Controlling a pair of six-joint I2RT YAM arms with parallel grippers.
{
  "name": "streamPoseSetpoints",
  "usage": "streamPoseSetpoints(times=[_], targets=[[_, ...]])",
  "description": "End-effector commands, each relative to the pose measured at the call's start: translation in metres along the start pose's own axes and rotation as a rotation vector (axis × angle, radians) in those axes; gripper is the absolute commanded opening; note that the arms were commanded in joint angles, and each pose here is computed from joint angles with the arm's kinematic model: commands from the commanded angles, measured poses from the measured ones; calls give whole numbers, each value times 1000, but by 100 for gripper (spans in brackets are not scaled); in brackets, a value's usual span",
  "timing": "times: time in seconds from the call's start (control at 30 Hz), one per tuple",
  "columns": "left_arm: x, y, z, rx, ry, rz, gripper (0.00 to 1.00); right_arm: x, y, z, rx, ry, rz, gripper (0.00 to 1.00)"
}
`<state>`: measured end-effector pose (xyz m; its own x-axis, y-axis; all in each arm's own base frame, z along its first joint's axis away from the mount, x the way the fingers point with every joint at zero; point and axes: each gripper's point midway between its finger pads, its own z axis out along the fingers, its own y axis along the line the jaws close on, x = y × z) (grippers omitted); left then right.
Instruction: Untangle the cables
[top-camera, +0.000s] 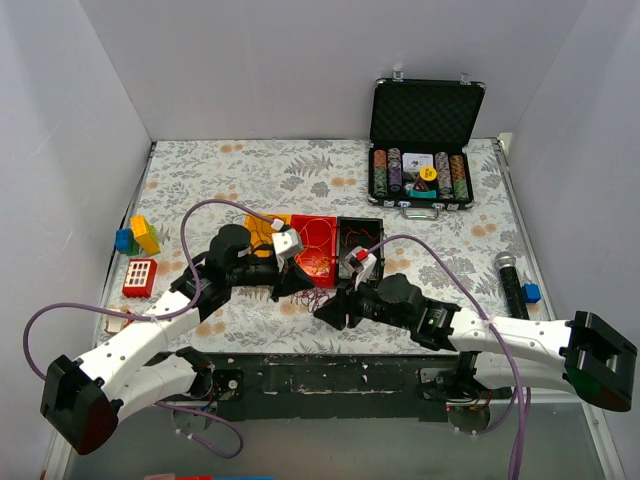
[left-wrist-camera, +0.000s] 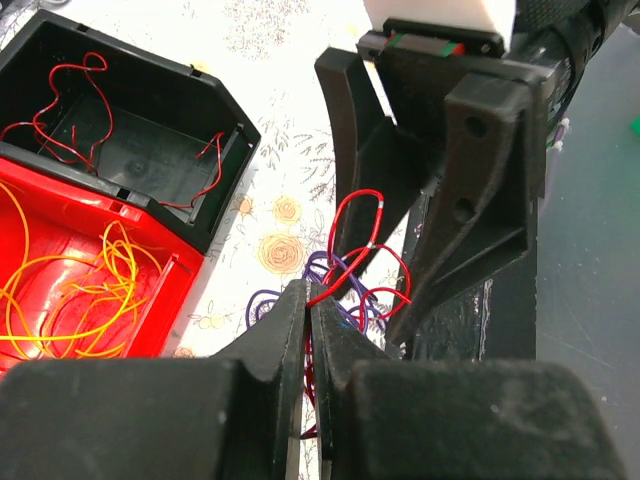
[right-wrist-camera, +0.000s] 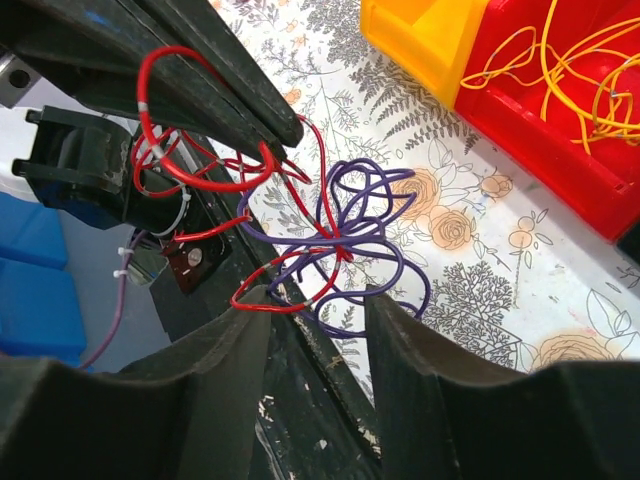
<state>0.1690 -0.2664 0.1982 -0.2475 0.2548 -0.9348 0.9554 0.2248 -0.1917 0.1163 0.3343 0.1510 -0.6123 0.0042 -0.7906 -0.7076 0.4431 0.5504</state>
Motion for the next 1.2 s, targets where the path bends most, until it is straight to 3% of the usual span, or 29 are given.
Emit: streamPoseSetpoints(times=[0.0, 0.1, 0.2, 0.23, 0.43, 0.7, 1.07, 1.17], targets=[[-30, -3, -7, -10, -66, 44, 0, -15, 14, 2, -46, -44, 1, 46], [-33, -4, -7, -8, -72, 44, 0, -16, 10, 1, -29, -54, 1, 36], [-38, -4, -8, -12, -80, 41, 0, -19, 5, -2, -1, -75, 8, 5], [-41, -4, -8, -15, -86, 39, 0, -18, 4, -3, 6, -76, 10, 1], [-72, 1, -14, -61, -143, 66, 0, 11, -17, -16, 69, -7, 49, 1], [-177, 23, -41, -258, -366, 172, 0, 92, -61, -42, 199, 188, 158, 1], [-294, 22, -97, -431, -649, 284, 0, 132, -92, -59, 346, 293, 234, 1], [-303, 20, -95, -417, -641, 312, 0, 124, -87, -58, 327, 267, 225, 1]])
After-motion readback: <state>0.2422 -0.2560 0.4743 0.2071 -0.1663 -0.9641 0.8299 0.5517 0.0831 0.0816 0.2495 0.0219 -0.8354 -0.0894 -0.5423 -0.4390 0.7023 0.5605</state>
